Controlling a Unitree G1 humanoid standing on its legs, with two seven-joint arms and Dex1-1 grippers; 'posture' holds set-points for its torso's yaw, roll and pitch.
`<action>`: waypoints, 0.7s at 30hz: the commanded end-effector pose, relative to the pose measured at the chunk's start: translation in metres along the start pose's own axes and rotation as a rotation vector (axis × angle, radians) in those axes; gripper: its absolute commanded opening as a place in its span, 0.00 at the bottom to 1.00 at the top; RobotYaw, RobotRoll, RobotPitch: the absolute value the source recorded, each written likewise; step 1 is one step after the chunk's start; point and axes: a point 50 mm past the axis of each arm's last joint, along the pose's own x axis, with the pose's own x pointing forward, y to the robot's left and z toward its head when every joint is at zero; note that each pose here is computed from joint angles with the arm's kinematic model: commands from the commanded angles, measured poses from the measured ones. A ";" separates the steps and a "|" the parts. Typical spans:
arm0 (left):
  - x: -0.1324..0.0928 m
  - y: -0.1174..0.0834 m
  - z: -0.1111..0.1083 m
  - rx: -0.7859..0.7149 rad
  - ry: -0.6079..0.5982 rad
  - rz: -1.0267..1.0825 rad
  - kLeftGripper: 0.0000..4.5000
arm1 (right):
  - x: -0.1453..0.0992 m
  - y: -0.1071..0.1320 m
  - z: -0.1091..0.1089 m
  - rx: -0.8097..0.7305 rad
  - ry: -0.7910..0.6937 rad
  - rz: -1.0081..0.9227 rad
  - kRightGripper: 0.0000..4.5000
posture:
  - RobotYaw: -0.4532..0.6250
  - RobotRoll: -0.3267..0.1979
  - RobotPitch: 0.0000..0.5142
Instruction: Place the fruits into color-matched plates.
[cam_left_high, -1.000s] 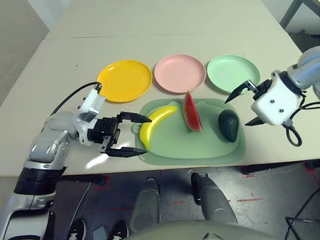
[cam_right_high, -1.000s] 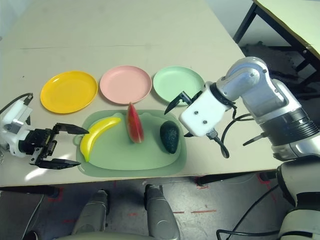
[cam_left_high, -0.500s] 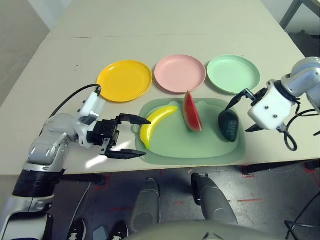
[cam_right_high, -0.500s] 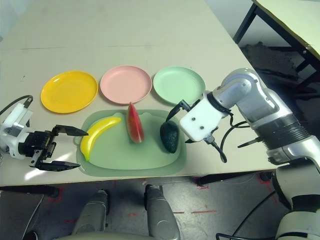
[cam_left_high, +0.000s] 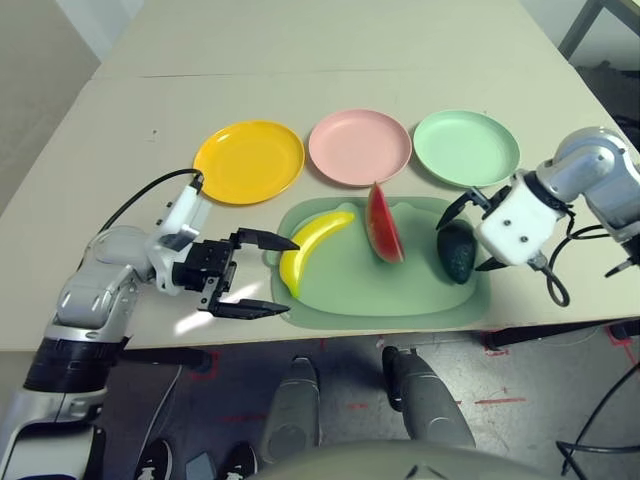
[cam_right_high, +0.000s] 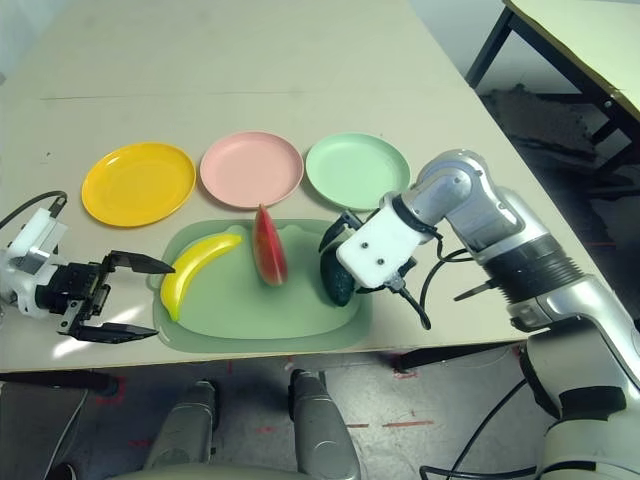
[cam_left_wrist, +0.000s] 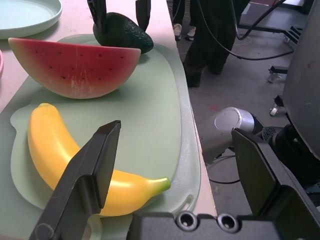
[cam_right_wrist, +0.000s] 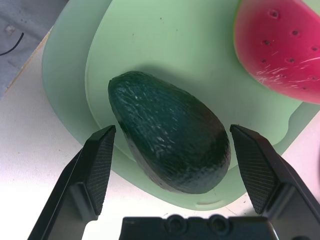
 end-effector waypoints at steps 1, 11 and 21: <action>0.001 -0.003 -0.003 -0.009 0.019 -0.015 1.00 | 0.004 0.000 -0.001 0.005 -0.003 0.012 0.99 | 0.35 0.62 0.40; 0.002 -0.002 -0.003 -0.003 0.029 -0.013 1.00 | 0.006 -0.003 -0.006 0.025 0.021 0.014 0.99 | 0.35 0.62 0.39; 0.001 0.000 -0.003 0.012 0.034 -0.008 1.00 | 0.007 -0.002 -0.008 0.083 0.008 0.007 0.81 | 0.34 0.62 0.38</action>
